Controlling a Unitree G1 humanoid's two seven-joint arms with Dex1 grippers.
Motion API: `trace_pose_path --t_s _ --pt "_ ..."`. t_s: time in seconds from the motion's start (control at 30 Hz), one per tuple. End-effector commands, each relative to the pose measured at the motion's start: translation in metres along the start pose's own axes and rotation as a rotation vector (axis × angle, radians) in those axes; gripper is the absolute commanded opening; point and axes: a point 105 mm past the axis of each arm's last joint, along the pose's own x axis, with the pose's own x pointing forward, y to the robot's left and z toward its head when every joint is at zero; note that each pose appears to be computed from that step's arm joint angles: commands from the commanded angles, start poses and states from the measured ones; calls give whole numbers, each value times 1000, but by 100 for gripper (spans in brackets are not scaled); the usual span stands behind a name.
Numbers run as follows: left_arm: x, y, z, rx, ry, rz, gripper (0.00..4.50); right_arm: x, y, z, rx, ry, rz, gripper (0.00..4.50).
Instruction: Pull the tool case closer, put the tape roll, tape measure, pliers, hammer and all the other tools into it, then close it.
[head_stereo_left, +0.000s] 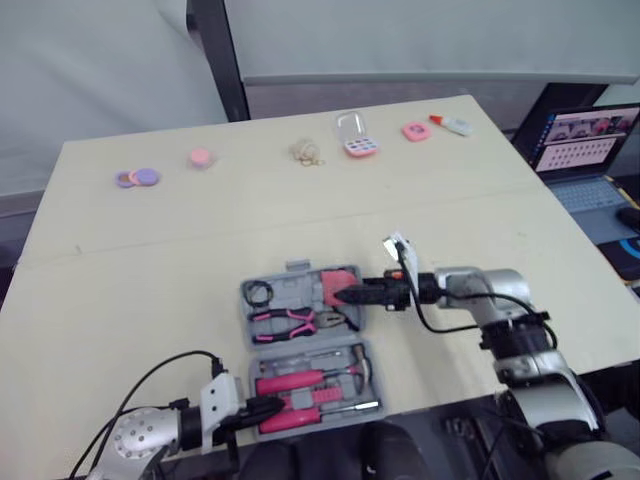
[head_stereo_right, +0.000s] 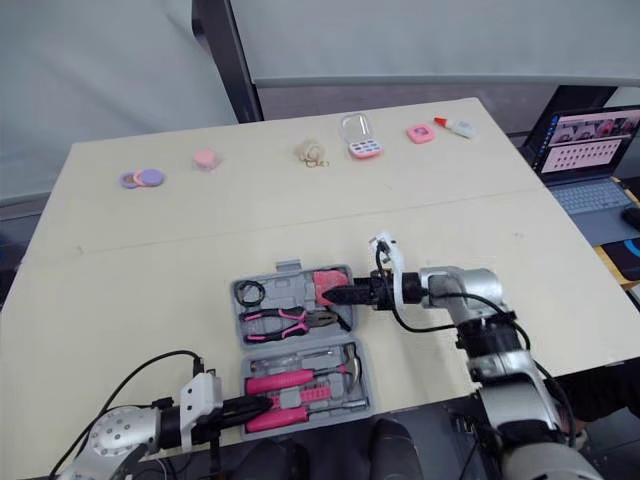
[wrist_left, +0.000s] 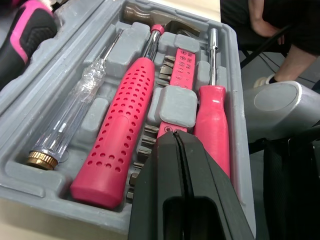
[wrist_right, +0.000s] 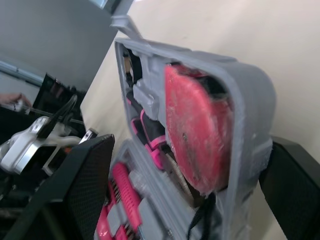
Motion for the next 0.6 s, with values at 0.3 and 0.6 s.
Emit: trace_pose_path --t_s 0.3,0.6 --pt "-127 -53 68 -579 64 86 0 -44 109 -46 -171 150 111 440" --pt "-214 0 58 -520 227 347 0 -92 111 -82 -340 239 -263 440"
